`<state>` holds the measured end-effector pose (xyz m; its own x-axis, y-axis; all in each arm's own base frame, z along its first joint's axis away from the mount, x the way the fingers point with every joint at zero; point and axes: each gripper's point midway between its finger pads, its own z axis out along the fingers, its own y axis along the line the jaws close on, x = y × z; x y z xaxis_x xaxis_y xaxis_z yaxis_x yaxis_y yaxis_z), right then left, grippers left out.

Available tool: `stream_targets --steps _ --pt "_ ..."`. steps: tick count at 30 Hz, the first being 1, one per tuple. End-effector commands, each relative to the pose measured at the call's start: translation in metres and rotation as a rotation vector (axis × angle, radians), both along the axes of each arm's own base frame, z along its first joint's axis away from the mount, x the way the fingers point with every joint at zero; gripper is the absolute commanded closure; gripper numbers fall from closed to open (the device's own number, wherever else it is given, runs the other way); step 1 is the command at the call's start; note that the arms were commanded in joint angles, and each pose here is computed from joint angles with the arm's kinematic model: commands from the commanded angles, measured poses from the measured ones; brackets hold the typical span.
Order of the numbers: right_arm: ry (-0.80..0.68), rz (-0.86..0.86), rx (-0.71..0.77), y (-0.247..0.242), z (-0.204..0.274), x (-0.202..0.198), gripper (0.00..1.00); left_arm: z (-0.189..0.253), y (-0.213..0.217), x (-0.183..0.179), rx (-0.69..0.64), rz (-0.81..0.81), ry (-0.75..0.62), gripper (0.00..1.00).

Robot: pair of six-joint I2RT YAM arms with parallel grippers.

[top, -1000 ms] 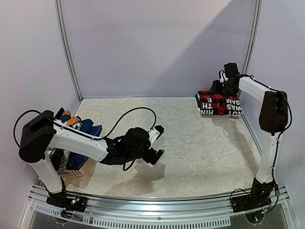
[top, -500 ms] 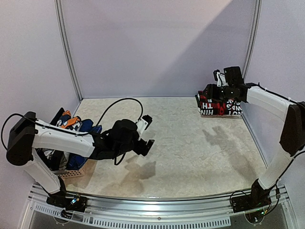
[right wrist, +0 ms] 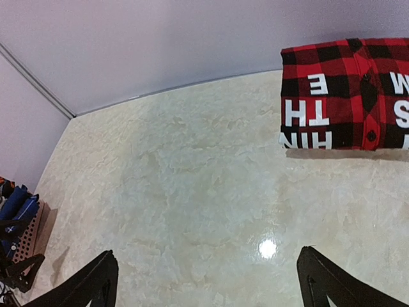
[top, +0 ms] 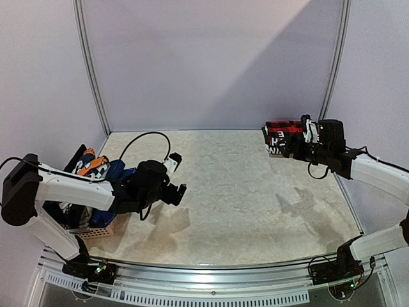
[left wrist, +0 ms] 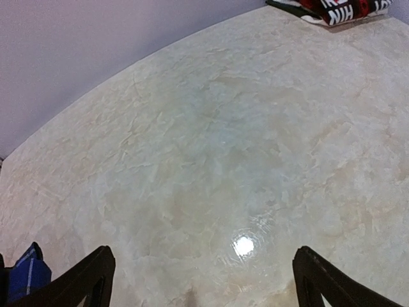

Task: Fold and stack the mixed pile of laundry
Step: Reset both arms

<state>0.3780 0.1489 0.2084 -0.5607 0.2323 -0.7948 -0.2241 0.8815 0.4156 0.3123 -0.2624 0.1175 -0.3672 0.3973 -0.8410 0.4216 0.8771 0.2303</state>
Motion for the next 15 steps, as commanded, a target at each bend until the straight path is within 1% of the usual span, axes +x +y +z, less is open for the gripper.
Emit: stream_targets --steps 1,4,7,15 --pt "-0.037 -0.029 0.055 -0.005 -0.004 -0.012 0.01 0.007 0.017 0.007 -0.035 0.063 -0.012 0.00" --pt "-0.058 -0.053 0.063 -0.013 -0.014 -0.025 0.01 0.007 0.027 0.012 -0.070 0.103 0.000 0.01" --pt "-0.106 -0.078 0.063 -0.022 -0.010 -0.036 0.01 0.007 0.034 0.014 -0.082 0.131 -0.001 0.00" --pt "-0.218 -0.096 0.110 -0.027 0.009 -0.042 0.01 0.010 0.049 0.015 -0.069 0.185 -0.027 0.00"
